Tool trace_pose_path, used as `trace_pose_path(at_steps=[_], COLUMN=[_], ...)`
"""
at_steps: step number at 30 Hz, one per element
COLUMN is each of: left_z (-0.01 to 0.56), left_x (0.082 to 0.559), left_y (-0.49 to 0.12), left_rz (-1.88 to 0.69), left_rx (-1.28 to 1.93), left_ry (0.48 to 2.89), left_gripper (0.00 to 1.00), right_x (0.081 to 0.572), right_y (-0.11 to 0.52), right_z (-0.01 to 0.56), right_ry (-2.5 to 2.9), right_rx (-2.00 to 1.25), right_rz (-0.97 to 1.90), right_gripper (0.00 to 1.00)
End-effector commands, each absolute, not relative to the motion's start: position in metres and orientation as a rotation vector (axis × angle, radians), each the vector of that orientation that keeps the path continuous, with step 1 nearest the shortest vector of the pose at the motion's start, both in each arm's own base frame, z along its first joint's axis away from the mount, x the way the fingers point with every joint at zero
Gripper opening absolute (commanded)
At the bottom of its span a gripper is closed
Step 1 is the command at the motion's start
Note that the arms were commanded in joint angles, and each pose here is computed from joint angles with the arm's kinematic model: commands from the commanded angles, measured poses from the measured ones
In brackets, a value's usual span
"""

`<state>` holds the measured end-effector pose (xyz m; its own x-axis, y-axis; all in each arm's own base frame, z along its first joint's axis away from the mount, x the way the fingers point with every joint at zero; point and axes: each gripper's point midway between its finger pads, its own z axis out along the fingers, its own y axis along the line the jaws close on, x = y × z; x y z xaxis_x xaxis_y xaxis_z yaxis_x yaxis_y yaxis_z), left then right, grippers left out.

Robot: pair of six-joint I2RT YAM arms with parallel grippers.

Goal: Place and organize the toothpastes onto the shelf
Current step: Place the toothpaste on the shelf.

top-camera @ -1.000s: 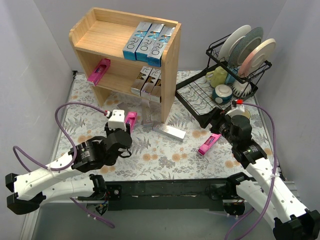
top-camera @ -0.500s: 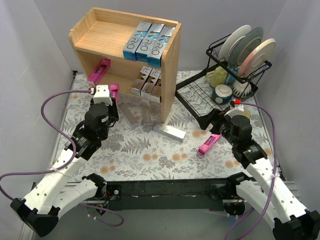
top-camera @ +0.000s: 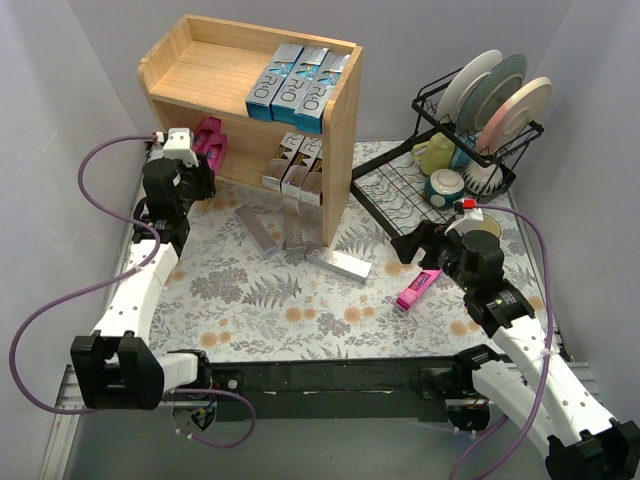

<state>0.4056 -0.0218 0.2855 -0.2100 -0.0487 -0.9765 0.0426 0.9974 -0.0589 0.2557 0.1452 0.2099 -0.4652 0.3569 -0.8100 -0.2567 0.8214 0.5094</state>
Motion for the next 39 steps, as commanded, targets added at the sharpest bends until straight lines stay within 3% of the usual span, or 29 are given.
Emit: trace_pose_path(at_steps=[1,16,20,24,29,32,39], left_z=[0.343,0.306,0.309,0.337,0.389,0.389,0.353], left_x=[0.423,0.459,0.458,0.444,0.414,0.394,0.364], left_y=[-0.038,-0.013,-0.010,-0.011,-0.012,-0.002,0.002], left_rz=[-0.168,-0.041,-0.029,-0.069,-0.177,-0.197,-0.359], left_rx=[0.122,0.094,0.065,0.018,-0.144,-0.290,-0.632], left_ry=[1.595,1.656,1.655,1.598,1.516,1.517,1.543], left_gripper=[0.38,0.47,0.58,0.78,0.87,0.97,0.98], right_x=[0.258,0.258,0.257,0.256,0.255,0.255,0.254], right_y=[0.145,0.149,0.150,0.151,0.149,0.150,0.148], right_z=[0.232,0.224,0.224,0.226,0.225,0.228,0.231], right_ry=[1.852,1.860,1.861,1.853,1.846,1.843,1.842], right_rx=[0.006,-0.037,-0.044,-0.053,-0.060,-0.075,-0.097], right_rz=[0.703,0.710,0.716,0.720,0.712,0.714,0.688], right_gripper=[0.91,0.91,0.91,0.91,0.91,0.91,0.90])
